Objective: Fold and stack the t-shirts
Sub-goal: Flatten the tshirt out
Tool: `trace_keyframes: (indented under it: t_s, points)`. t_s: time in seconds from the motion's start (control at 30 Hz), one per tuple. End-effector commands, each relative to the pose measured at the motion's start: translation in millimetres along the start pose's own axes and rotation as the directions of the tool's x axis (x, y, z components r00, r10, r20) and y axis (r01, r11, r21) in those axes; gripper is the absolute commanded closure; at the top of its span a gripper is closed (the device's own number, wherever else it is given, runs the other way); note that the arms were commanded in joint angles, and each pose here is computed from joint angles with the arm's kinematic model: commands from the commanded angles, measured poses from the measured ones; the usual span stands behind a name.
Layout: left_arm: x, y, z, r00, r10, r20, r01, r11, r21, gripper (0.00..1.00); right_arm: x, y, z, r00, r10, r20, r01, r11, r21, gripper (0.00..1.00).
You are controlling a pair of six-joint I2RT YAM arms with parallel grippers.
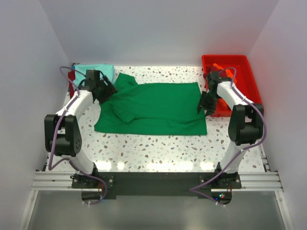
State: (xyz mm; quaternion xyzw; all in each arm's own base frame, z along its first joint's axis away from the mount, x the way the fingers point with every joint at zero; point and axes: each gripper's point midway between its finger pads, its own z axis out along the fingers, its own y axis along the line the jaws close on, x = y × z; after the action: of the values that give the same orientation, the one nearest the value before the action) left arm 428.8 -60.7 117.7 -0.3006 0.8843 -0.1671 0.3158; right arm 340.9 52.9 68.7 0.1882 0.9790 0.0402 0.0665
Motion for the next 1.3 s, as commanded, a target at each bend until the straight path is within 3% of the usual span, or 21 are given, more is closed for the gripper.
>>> trace_keyframes:
  t_s: [0.0,0.1,0.27,0.4,0.53,0.83,1.27]
  points:
    - [-31,-28,-5,0.997,0.031,0.073,-0.037,0.996,0.081,0.19,-20,5,-30,0.995,-0.002,0.104,0.004,1.0,-0.025,0.41]
    - [-31,-23,-14,0.993,0.059,0.102,-0.066,0.995,0.07,0.11,-23,4,-49,0.984,-0.007,0.177,0.016,0.999,-0.044,0.29]
    - [0,-2,-28,0.989,0.088,0.118,-0.101,0.989,0.106,0.07,-15,26,-68,0.966,-0.018,0.259,0.069,0.979,-0.191,0.29]
    - [39,15,-23,0.994,0.087,0.061,-0.096,0.983,0.158,0.06,16,39,-52,0.973,-0.064,0.22,0.118,0.963,-0.241,0.29]
    - [53,16,-16,0.996,0.082,0.045,-0.09,0.973,0.213,0.06,32,34,-28,0.981,-0.059,0.183,0.099,0.971,-0.218,0.29]
    - [80,46,15,0.997,0.079,-0.009,-0.076,0.983,0.165,0.06,17,-1,-1,0.969,-0.087,0.23,0.095,0.995,-0.024,0.45]
    - [108,75,23,0.996,0.065,-0.057,-0.059,0.993,0.106,0.06,11,-12,29,0.97,-0.093,0.223,0.086,0.996,0.038,0.62]
